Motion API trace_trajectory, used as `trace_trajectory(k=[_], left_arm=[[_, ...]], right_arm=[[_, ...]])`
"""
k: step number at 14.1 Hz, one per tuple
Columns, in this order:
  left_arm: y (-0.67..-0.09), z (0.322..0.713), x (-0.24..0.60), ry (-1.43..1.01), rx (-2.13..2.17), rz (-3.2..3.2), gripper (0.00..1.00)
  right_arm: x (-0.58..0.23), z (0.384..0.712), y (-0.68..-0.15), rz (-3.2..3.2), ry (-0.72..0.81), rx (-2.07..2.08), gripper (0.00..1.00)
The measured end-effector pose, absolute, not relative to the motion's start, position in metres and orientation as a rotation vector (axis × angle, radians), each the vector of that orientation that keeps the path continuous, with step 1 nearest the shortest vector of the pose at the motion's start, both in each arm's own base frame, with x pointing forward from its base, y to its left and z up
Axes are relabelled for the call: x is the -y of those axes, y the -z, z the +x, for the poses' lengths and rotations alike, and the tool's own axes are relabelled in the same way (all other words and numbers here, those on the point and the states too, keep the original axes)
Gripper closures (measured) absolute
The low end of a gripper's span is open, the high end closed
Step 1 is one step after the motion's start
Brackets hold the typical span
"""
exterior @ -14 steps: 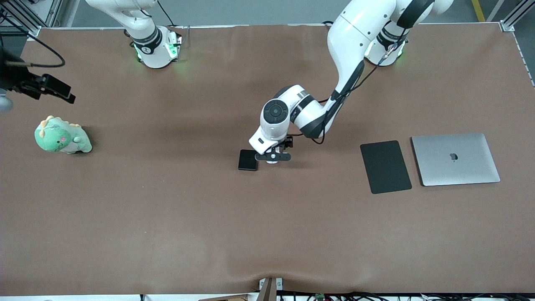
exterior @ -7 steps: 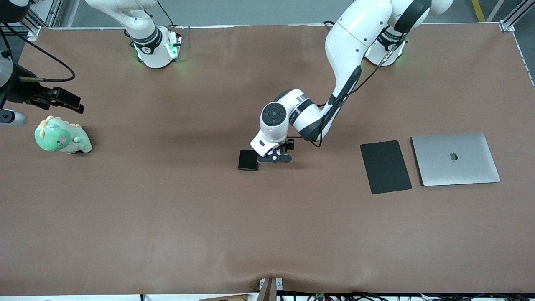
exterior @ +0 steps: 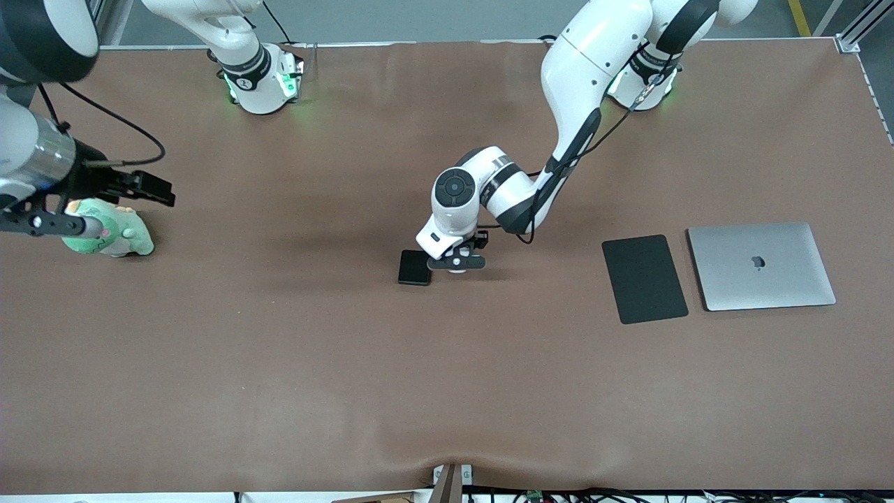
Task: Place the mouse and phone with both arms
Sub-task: 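Lower the left gripper and close it on the white mouse, then carry the mouse to the pad while the right gripper reaches the phone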
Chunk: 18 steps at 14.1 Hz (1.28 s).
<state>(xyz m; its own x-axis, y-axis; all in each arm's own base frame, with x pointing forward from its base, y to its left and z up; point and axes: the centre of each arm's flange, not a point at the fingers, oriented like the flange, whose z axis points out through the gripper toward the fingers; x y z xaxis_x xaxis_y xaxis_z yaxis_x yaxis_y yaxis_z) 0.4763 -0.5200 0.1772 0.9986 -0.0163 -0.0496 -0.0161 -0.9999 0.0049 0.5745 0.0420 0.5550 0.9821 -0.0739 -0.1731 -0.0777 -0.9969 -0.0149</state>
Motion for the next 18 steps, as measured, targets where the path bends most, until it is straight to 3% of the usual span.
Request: trace_trajectory(k=[6,10,14,18], left_arm=[[-0.192,0.487,0.517,0.045,0.025,3.144,0.37],[-0.280,0.522,0.488,-0.027,-0.061,3.157,0.37],[-0.384,0.567,0.407,-0.090,-0.254,3.159,0.37],[-0.423,0.606,0.294,-0.056,-0.325,3.195,0.37]], right_arm=[[-0.066,0.600,-0.490,-3.099,-0.373,-0.059,0.00],[-0.087,0.602,-0.479,-3.061,-0.393,-0.024,0.00],[-0.102,0.613,-0.455,-2.963,-0.390,-0.044,0.00],[-0.144,0.610,-0.447,-2.959,-0.385,0.042,0.00]])
